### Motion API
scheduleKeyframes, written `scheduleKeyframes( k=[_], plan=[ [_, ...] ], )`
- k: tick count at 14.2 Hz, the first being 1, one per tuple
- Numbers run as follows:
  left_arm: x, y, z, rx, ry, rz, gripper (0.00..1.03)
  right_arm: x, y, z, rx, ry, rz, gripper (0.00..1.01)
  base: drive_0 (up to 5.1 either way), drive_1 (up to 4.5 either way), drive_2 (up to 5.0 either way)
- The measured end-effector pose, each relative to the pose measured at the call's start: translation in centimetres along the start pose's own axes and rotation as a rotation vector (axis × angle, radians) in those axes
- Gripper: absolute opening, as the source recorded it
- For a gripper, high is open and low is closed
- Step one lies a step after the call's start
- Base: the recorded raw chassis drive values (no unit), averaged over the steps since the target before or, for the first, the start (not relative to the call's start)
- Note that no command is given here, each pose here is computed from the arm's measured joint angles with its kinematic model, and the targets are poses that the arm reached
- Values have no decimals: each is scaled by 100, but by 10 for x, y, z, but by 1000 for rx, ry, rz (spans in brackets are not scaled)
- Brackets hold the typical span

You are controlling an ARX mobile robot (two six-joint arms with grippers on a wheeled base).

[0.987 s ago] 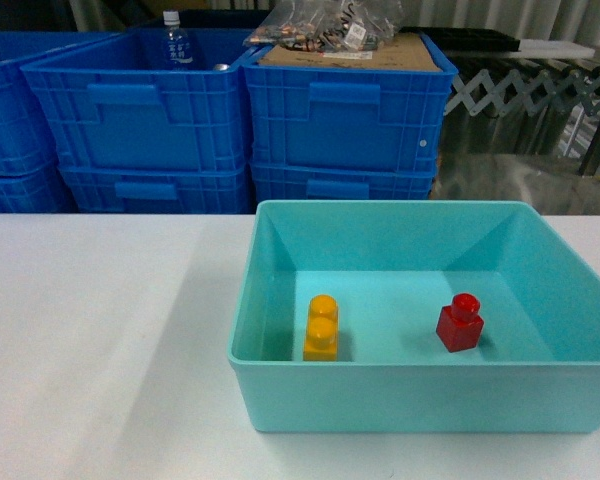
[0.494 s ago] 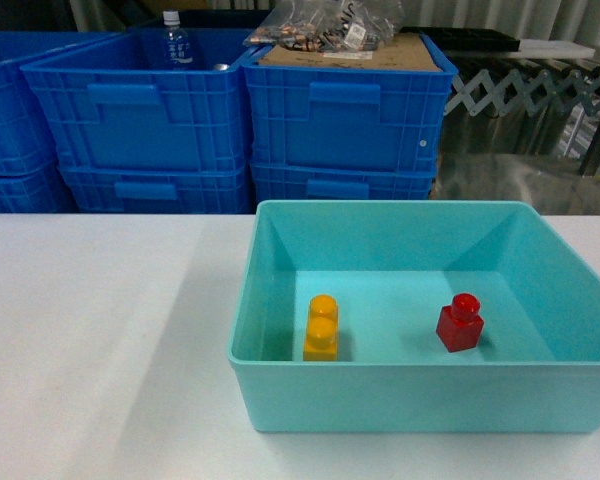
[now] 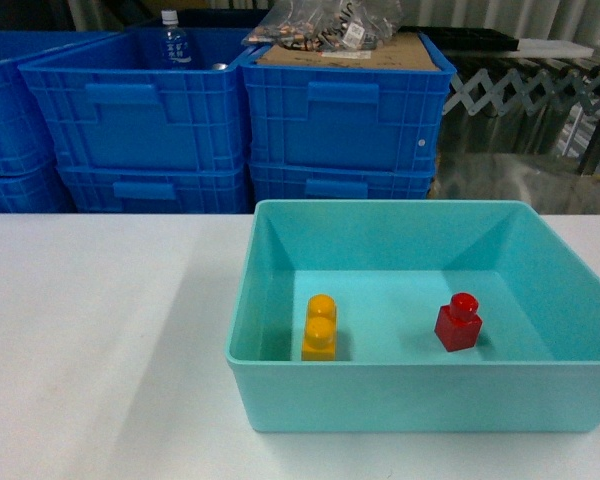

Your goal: Pick red block from blue box to shelf

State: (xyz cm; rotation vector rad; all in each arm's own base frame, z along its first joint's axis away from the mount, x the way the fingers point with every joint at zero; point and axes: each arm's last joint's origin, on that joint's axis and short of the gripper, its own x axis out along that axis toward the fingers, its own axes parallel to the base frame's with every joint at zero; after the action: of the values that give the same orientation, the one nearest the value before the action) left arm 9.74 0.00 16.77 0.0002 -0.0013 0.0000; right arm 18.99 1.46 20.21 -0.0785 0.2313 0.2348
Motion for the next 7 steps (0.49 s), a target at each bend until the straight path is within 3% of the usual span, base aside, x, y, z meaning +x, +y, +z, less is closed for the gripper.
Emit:
scheduleKeyframes(
  k=[3, 5, 7],
  plan=[
    [0, 0, 0, 0, 0, 0, 98, 75, 15, 19, -25, 120, 33, 98, 0, 0, 0],
    [0, 0, 0, 0, 0, 0, 98, 122, 39, 11, -42, 265, 68, 98, 0, 0, 0],
    [0, 0, 0, 0, 0, 0, 98, 160, 56, 4, -21, 383, 75, 98, 0, 0, 0]
  ],
)
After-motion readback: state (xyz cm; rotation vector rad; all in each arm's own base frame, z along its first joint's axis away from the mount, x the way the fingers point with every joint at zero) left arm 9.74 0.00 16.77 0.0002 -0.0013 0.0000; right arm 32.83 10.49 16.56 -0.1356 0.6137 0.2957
